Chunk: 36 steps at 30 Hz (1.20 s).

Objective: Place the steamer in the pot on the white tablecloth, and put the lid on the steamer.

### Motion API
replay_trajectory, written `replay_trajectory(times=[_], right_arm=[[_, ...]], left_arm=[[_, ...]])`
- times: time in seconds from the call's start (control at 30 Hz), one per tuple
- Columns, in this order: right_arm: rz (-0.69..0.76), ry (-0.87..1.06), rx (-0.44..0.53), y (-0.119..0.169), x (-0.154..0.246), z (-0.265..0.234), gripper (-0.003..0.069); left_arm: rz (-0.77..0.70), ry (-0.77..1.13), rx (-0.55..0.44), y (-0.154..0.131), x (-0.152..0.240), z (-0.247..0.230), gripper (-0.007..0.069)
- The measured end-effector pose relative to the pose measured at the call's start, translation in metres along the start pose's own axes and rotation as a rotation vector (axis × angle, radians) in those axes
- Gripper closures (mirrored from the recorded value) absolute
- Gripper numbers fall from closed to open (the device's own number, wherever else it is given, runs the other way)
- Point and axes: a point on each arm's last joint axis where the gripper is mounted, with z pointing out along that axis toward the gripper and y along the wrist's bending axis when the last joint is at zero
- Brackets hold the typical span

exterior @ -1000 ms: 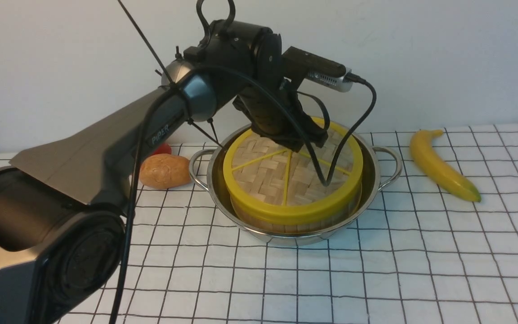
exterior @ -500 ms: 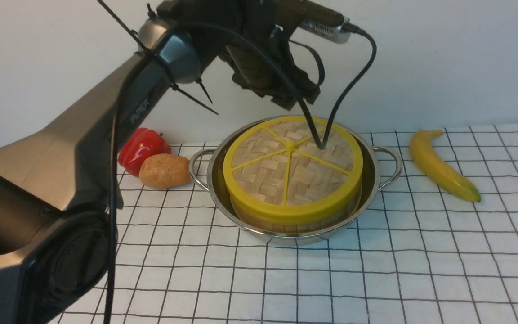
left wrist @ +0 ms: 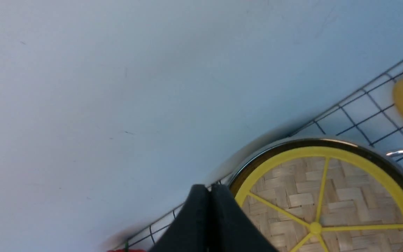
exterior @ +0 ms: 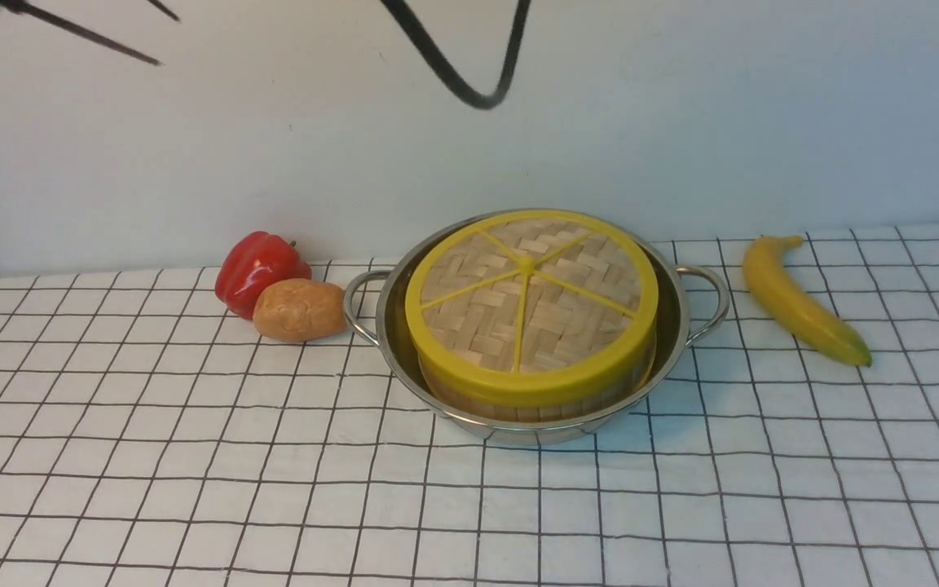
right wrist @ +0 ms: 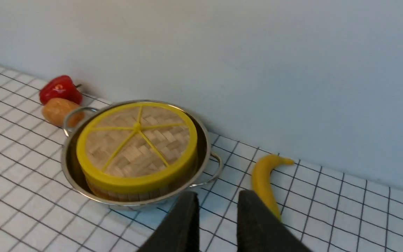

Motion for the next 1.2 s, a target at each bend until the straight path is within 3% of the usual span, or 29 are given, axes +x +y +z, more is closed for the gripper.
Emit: replay_trajectory(times=[0.2, 0.4, 0.73, 1.07, 1.2], right_arm=[[0.006, -0.149, 0.030, -0.003, 0.067, 0.013, 0.0581], [0.029, -0.129, 0.026, -0.003, 0.112, 0.033, 0.0636], [0.020, -0.081, 0.038, -0.004, 0.126, 0.043, 0.0650], [0.047, -0.081, 0.016, -0.002, 0.126, 0.043, 0.0628], [0.051, -0.083, 0.013, -0.002, 0.126, 0.043, 0.0617]], left_arm=[[-0.008, -0.027, -0.003, 0.012, 0.015, -0.063, 0.0648], [0.013, 0.058, 0.006, 0.013, 0.065, -0.103, 0.0648], [0.011, 0.152, 0.025, 0.005, 0.163, -0.149, 0.0647], [-0.063, -0.133, 0.064, -0.014, 0.249, -0.172, 0.0643], [-0.169, -0.219, 0.118, -0.024, 0.277, -0.172, 0.0636]])
